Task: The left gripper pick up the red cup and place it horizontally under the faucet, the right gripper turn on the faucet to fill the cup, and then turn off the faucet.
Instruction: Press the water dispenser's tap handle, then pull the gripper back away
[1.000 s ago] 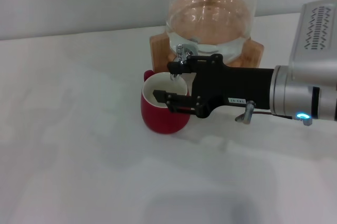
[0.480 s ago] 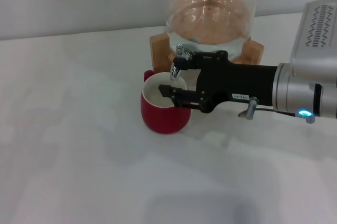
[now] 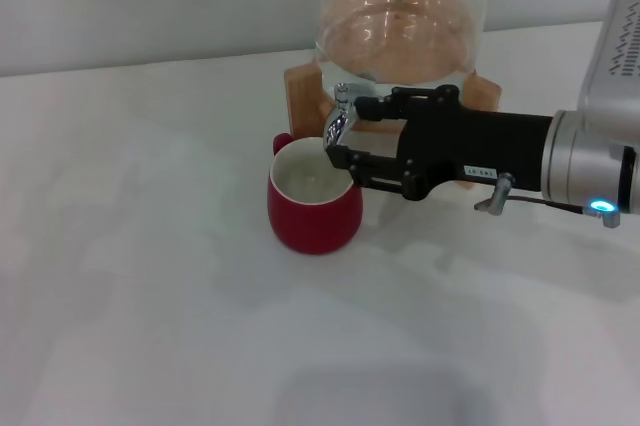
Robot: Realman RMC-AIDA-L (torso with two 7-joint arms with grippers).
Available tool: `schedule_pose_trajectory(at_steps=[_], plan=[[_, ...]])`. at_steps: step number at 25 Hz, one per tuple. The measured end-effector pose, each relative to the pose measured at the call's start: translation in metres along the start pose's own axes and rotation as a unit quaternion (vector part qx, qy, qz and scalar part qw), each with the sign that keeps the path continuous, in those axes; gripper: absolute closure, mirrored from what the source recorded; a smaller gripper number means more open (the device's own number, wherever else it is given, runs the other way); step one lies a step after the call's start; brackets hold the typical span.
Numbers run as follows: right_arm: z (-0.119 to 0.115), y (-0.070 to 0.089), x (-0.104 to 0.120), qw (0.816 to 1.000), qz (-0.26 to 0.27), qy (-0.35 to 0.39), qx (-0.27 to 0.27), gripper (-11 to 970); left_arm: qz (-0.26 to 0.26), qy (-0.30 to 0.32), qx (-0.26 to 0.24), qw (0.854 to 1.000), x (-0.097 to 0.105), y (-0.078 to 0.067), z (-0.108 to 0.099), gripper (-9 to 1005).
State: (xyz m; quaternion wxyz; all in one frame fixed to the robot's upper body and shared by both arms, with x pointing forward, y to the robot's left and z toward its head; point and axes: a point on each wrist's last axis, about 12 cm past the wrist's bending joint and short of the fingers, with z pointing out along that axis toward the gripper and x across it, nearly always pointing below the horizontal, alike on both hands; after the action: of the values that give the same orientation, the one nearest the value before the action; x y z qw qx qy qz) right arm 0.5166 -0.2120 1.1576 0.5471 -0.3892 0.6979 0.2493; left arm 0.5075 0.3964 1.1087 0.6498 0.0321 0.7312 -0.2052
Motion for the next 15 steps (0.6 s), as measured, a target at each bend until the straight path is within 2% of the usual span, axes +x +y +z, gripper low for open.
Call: schedule_pose_trajectory(at_steps=[15], plan=[[-0.0040,-0.0051,0.0030,1.000,0.005,0.002,0.012,328,0.000,0.000,0.002,1.000,-0.0001,-0.0006,0.0004,128]])
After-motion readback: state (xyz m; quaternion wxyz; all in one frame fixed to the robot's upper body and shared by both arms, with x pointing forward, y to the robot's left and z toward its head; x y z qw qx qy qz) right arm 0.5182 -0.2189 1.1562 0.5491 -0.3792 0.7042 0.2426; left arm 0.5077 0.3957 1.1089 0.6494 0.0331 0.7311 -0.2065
